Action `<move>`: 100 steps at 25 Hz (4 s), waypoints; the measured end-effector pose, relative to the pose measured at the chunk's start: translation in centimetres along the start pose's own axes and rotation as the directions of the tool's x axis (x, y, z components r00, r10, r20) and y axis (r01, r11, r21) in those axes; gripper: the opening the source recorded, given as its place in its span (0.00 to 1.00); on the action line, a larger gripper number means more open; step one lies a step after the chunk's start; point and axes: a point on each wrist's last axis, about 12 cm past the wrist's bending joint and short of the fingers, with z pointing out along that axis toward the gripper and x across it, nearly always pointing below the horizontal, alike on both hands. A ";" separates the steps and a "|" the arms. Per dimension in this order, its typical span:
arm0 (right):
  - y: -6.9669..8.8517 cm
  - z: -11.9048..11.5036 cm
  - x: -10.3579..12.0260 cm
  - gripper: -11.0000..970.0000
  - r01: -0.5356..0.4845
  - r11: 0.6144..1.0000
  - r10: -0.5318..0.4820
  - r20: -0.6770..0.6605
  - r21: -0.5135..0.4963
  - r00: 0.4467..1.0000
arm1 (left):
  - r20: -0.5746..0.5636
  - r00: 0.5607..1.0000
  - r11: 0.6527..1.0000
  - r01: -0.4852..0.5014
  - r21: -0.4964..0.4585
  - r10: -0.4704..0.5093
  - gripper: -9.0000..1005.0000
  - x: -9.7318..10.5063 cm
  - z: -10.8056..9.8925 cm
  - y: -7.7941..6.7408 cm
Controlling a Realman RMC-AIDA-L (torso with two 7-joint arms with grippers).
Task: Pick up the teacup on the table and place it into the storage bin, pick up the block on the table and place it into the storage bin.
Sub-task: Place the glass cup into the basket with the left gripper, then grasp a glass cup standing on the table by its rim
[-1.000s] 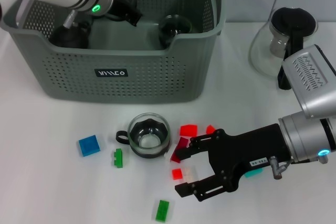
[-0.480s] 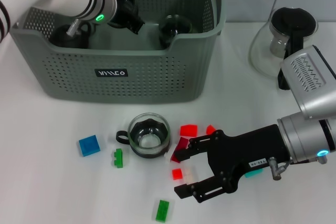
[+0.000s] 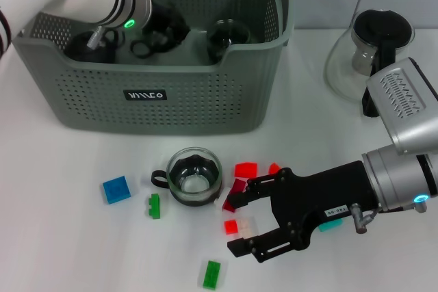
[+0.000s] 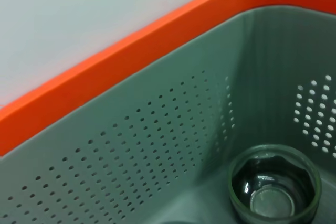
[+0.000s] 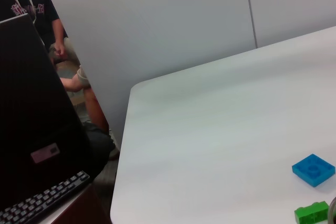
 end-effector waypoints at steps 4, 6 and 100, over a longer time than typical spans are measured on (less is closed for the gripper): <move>0.0 0.0 0.0 0.85 0.001 1.000 -0.001 0.000 0.000 1.000 | 0.027 1.000 1.000 0.008 -0.013 -0.008 0.22 -0.3 -0.5 0.2; 0.0 0.0 0.0 0.85 0.002 1.000 -0.002 0.001 0.001 1.000 | 0.030 0.999 1.000 0.015 -0.013 -0.015 0.29 -0.4 -0.7 0.3; -0.4 -4.2 1.8 0.85 -0.122 0.990 0.114 0.108 0.077 0.988 | 0.013 0.874 0.718 -0.408 0.565 0.486 0.73 11.1 -5.1 -8.7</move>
